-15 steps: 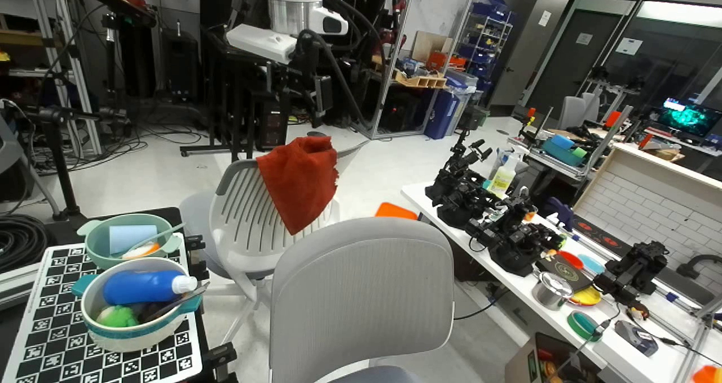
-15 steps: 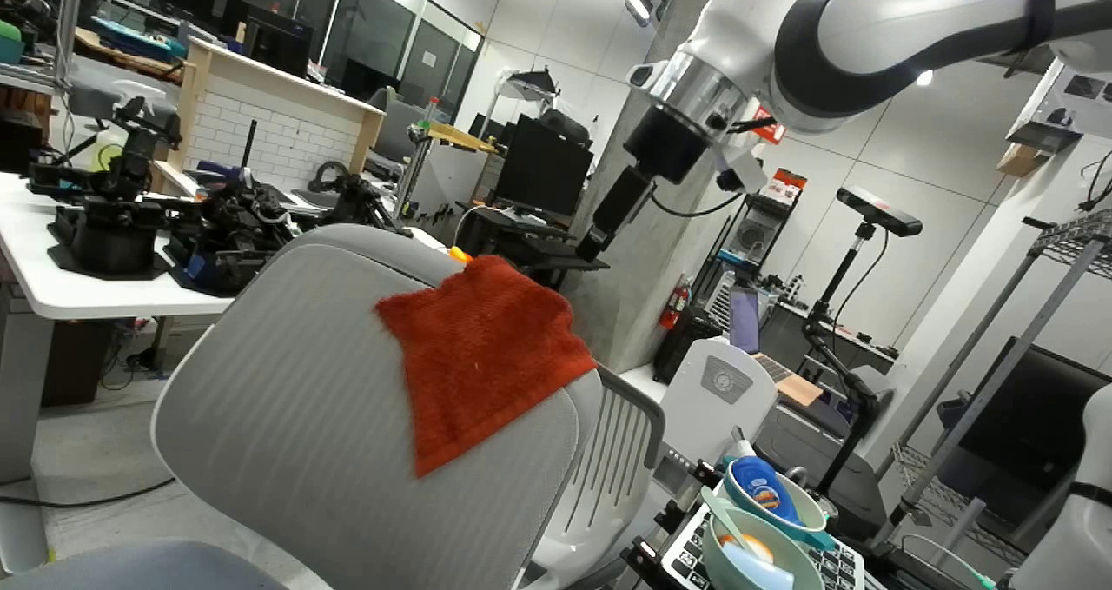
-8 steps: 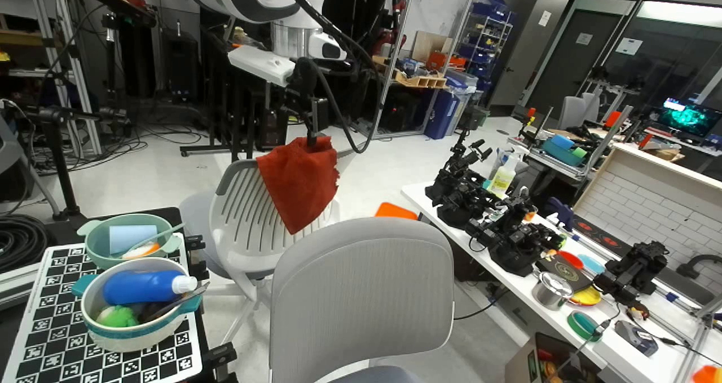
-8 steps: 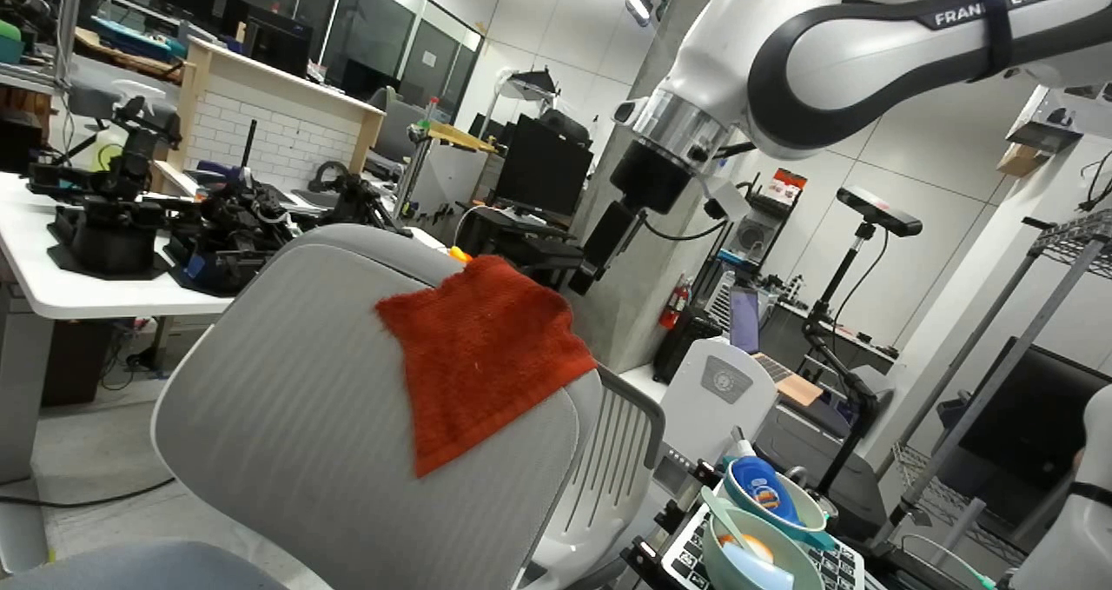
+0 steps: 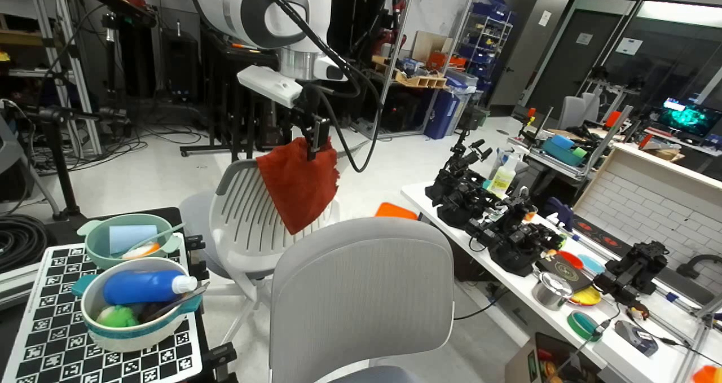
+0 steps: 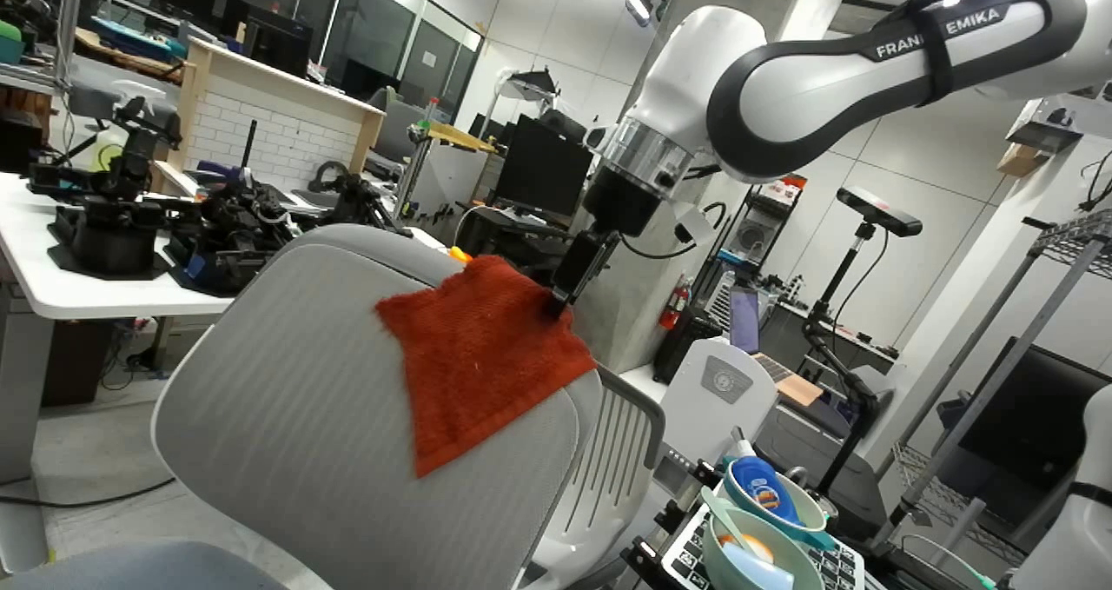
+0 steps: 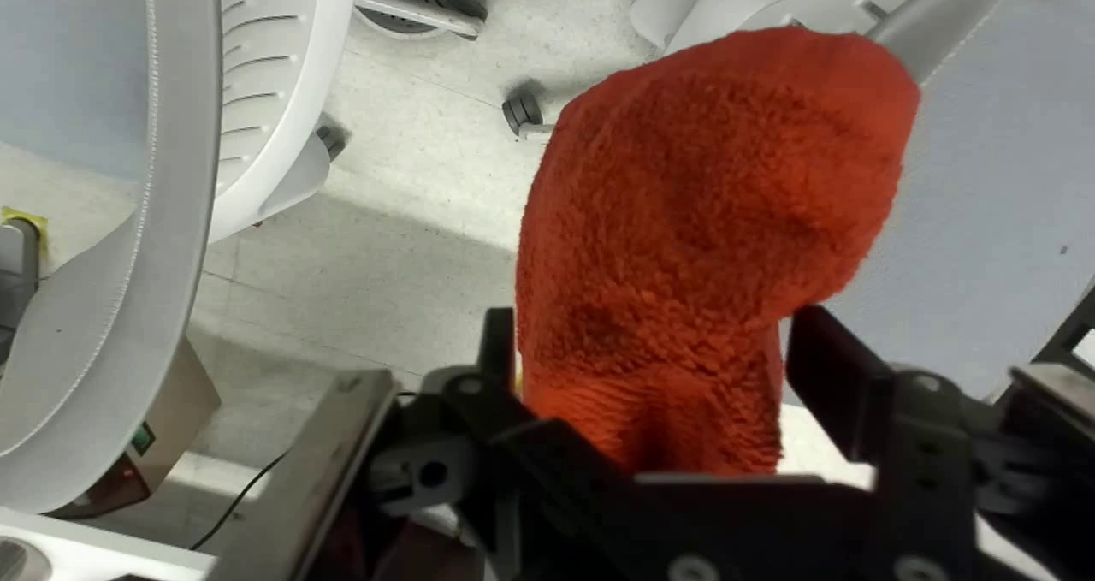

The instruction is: Move the orange cloth to the chair on the left and then back to the chair on the right

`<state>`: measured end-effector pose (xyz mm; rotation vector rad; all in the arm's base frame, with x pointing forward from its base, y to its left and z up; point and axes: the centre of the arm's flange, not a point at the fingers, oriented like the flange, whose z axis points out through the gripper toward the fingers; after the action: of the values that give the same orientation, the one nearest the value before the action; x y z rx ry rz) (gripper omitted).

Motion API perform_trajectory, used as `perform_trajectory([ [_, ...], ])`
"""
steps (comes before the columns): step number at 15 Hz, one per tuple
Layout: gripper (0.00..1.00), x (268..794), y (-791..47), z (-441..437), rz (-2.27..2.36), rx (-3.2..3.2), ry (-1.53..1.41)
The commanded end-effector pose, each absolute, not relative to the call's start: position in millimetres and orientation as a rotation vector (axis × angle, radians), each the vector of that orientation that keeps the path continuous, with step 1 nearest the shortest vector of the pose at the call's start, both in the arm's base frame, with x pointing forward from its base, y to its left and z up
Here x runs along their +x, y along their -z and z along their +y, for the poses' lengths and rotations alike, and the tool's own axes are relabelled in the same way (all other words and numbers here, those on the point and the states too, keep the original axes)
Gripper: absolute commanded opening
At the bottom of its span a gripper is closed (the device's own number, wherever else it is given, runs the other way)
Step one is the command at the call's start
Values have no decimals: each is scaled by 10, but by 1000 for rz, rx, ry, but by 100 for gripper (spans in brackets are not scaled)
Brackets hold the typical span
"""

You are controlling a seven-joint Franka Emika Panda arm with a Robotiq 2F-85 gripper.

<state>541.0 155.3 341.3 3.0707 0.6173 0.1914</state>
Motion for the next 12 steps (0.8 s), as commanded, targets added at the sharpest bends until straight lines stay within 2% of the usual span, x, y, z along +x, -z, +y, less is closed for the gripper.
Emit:
perform_trajectory([
  [1, 51, 5504, -3417, 1699, 628, 3065, -208],
  [7, 5, 5531, -3544, 1808, 639, 3062, -233],
  [9, 0, 5564, -3595, 1777, 630, 3066, -244],
  [12, 1, 5629, -3716, 1705, 614, 3069, -270],
])
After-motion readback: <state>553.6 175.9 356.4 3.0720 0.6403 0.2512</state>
